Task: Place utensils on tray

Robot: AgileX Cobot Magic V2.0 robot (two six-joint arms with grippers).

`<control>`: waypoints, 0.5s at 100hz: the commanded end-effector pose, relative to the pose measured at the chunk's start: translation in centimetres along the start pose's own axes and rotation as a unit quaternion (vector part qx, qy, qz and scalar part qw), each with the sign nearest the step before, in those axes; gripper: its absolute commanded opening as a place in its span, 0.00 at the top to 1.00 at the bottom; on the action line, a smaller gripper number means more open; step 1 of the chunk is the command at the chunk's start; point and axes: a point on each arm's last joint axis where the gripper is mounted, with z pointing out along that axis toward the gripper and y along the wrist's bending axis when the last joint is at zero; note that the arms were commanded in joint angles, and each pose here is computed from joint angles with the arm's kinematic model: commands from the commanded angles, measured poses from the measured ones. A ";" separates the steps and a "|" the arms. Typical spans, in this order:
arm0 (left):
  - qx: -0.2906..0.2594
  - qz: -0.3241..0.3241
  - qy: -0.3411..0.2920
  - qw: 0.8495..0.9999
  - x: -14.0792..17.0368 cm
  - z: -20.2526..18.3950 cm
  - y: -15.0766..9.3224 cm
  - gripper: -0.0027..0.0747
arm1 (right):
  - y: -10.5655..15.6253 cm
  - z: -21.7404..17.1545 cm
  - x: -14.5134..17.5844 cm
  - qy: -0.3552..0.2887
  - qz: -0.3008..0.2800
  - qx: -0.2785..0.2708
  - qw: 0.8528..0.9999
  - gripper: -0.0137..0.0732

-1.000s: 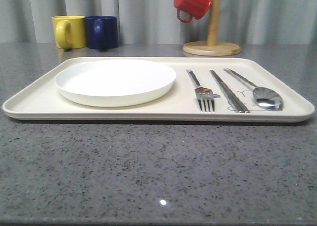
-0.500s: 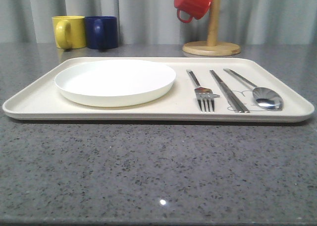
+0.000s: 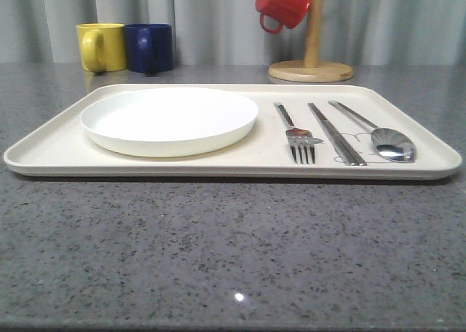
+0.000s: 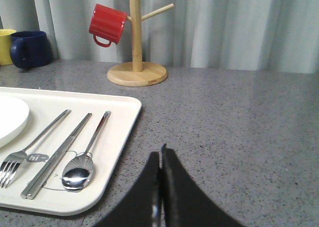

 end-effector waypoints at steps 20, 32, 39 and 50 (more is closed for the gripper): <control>-0.013 -0.005 -0.043 0.999 -1.5 -0.1 0.3 0.99 | 0.0 -0.2 1.9 -0.095 -0.004 0.001 0.995 0.92; -0.012 -0.005 -0.042 0.999 -1.5 -0.1 0.2 0.99 | -0.1 0.3 3.4 -0.103 -0.004 0.001 0.995 0.92; -0.012 -0.005 -0.042 0.999 -1.5 -0.1 0.2 0.99 | -0.1 0.5 4.2 -0.104 -0.002 0.001 0.995 0.92; -0.012 -0.005 -0.042 0.999 -1.5 -0.1 0.2 0.99 | -0.1 0.5 4.3 -0.094 -0.004 0.001 0.996 0.92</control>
